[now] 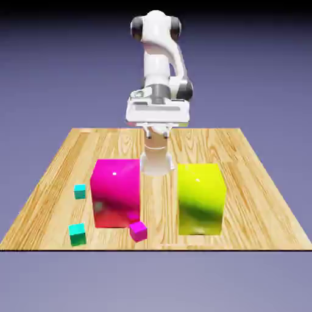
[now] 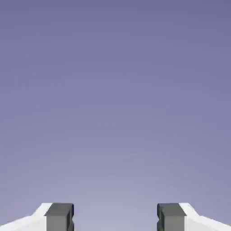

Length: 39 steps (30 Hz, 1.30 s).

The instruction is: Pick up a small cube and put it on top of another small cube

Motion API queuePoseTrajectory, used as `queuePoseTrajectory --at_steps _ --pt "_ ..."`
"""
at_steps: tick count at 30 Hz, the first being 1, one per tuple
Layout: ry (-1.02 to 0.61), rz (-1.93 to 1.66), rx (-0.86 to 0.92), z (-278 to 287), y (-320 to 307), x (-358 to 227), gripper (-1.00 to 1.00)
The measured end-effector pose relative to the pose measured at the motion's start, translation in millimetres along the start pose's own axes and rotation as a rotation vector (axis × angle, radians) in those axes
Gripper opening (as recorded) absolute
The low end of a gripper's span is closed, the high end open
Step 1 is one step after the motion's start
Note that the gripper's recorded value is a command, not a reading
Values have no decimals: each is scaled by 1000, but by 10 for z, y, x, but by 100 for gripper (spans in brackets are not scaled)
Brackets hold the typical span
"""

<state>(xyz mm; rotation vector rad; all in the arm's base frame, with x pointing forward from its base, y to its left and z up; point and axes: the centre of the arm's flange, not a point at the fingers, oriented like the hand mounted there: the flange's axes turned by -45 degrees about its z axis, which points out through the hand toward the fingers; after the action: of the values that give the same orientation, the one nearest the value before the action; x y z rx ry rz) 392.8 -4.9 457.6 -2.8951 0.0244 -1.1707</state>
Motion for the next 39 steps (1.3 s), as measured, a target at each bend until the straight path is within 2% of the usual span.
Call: queuePoseTrajectory --at_steps 6,12,21,30,31,39 --pt "-203 471 -206 543 1340 -473 0" --pt "-361 925 -434 728 2543 -1383 0" --pt "-502 1305 -646 718 3129 -2907 0" --pt "-508 1294 -646 1180 3189 -3424 0" --pt "-508 1294 -646 1232 3191 -3480 -100" --pt "-508 1294 -646 847 3141 -3102 -100"
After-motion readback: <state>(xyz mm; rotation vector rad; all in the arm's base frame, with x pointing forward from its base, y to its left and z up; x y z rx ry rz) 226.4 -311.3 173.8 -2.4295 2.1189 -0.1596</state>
